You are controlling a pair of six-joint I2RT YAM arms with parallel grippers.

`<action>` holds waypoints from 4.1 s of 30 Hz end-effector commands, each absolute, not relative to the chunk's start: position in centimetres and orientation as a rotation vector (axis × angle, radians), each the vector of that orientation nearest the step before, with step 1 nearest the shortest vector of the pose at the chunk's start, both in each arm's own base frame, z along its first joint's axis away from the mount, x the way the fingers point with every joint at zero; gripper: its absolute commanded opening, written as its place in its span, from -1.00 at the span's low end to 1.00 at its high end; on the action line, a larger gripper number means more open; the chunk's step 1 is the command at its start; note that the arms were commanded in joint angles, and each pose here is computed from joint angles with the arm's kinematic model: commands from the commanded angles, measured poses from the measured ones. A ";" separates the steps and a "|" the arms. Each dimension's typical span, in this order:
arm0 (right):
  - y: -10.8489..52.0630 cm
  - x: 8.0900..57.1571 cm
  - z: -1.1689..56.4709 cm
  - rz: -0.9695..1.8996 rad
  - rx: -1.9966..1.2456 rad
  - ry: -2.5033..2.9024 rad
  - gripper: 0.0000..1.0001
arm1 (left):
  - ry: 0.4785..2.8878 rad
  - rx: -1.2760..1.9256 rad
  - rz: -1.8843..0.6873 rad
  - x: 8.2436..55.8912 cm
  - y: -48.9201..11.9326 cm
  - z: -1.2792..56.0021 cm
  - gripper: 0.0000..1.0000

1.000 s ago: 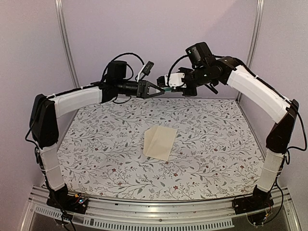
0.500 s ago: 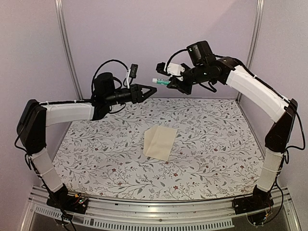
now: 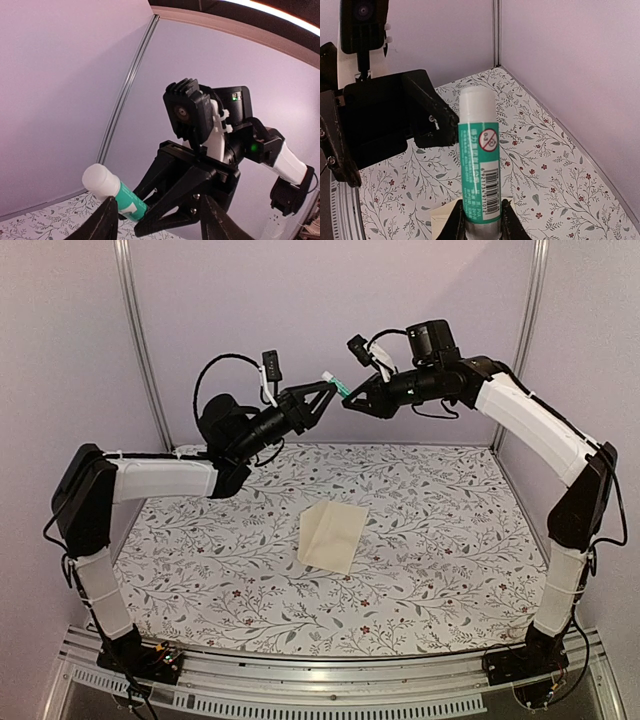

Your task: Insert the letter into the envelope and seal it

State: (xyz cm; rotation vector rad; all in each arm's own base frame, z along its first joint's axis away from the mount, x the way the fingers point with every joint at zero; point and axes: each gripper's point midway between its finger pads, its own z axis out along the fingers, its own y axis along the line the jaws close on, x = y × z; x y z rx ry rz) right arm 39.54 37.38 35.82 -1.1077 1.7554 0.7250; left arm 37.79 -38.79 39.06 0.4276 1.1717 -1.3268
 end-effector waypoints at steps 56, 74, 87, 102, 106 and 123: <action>33.9 37.7 12.3 0.837 -1.357 2.236 -0.58 | 2.401 0.213 -0.863 44.1 -25.9 13.7 -1.00; 34.6 37.3 3.8 0.855 -1.428 2.394 -0.65 | 2.642 0.303 -1.068 42.6 -26.8 4.3 -1.00; 35.3 37.5 2.0 0.871 -1.433 2.414 -0.67 | 2.632 0.404 -1.297 40.2 -30.3 3.7 -1.00; 35.1 37.2 0.3 0.869 -1.428 2.461 -0.68 | 2.565 0.573 -1.459 37.9 -34.8 4.9 -1.00; 35.0 37.1 0.0 0.870 -1.425 2.471 -0.69 | 2.561 0.619 -1.501 37.1 -36.2 4.8 -1.00; 34.7 36.6 -0.8 0.879 -1.414 2.511 -0.69 | 2.652 0.694 -1.553 35.2 -38.6 1.7 -1.00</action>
